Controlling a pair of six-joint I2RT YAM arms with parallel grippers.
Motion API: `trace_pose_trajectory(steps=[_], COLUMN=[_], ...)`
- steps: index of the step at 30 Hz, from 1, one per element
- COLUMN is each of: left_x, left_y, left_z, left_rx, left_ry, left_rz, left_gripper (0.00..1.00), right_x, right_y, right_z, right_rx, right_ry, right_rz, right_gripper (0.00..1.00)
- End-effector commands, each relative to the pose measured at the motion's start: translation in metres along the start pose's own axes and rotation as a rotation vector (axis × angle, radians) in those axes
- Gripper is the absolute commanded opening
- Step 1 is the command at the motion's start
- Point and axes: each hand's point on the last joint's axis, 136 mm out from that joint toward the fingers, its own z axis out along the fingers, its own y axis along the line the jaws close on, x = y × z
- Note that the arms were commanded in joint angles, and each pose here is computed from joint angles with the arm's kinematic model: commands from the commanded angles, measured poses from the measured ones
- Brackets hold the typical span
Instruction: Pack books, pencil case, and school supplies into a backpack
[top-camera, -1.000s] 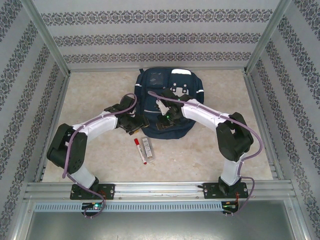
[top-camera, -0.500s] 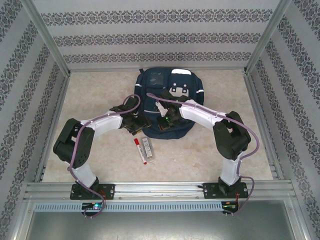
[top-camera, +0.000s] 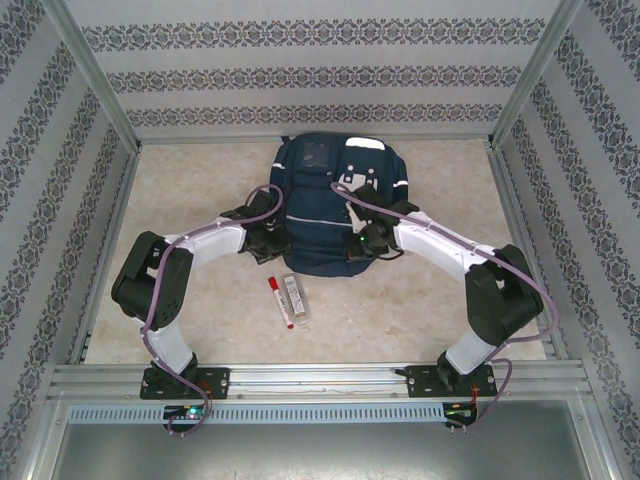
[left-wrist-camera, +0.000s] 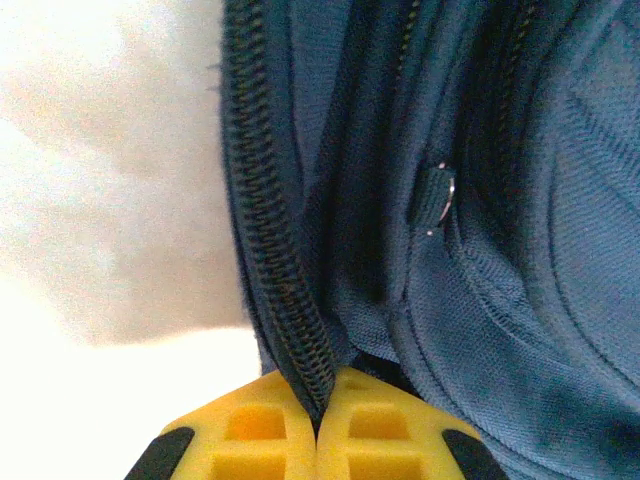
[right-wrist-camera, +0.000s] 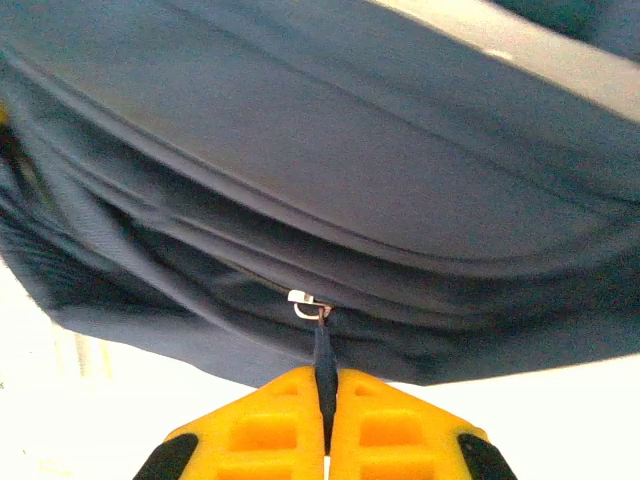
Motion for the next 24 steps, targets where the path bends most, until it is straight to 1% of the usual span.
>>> trace_pose_trajectory(steps=[1,5,9,11,13,14,15,16,17,18,19,21,22,24], left_x=[-0.031,-0.054,-0.078,-0.092,-0.105,-0.111,-0.114,-0.116,-0.116,-0.114,-0.112,-0.102,-0.095,-0.08], left_y=[0.033,0.043,0.059,0.066,0.072,0.073,0.069,0.064,0.059,0.055,0.051,0.043,0.035,0.016], left_z=[-0.008,-0.017,-0.018,-0.02,-0.022,-0.023,-0.024,-0.028,-0.032,-0.037,-0.046,-0.062,-0.071,-0.084], left_rx=[-0.111,-0.116,-0.118,-0.132,-0.142,-0.134,-0.116,-0.101,-0.088,-0.073,-0.057,-0.037,-0.029,-0.019], left_ry=[-0.064,-0.065,-0.036,-0.037,-0.043,-0.042,-0.038,-0.037,-0.038,-0.042,-0.052,-0.07,-0.077,-0.089], left_rz=[0.008,0.011,0.001,0.007,-0.01,-0.028,-0.04,-0.043,-0.048,-0.059,-0.074,-0.083,-0.06,0.039], left_gripper=[0.0,0.0,0.0,0.0,0.0,0.02,0.11,0.25,0.36,0.42,0.46,0.49,0.5,0.53], right_x=[0.004,-0.003,-0.012,-0.017,-0.021,-0.023,-0.025,-0.028,-0.029,-0.031,-0.032,-0.036,-0.038,-0.042], right_y=[-0.036,-0.059,-0.074,-0.07,-0.058,-0.05,-0.04,-0.031,-0.023,-0.014,-0.005,0.009,0.016,0.025], right_z=[-0.01,-0.015,-0.018,-0.019,-0.02,-0.021,-0.021,-0.022,-0.023,-0.024,-0.025,-0.031,-0.035,-0.041], right_rx=[0.094,0.117,0.117,0.08,0.021,-0.011,-0.047,-0.077,-0.101,-0.124,-0.14,-0.155,-0.16,-0.173], right_ry=[-0.036,-0.089,-0.127,-0.139,-0.151,-0.158,-0.168,-0.181,-0.19,-0.199,-0.207,-0.222,-0.232,-0.242], right_rz=[0.063,0.079,0.091,0.081,0.067,0.064,0.058,0.055,0.052,0.047,0.038,0.008,-0.011,-0.031], right_gripper=[0.0,0.0,0.0,0.0,0.0,0.0,0.0,0.0,0.0,0.0,0.0,0.0,0.0,0.0])
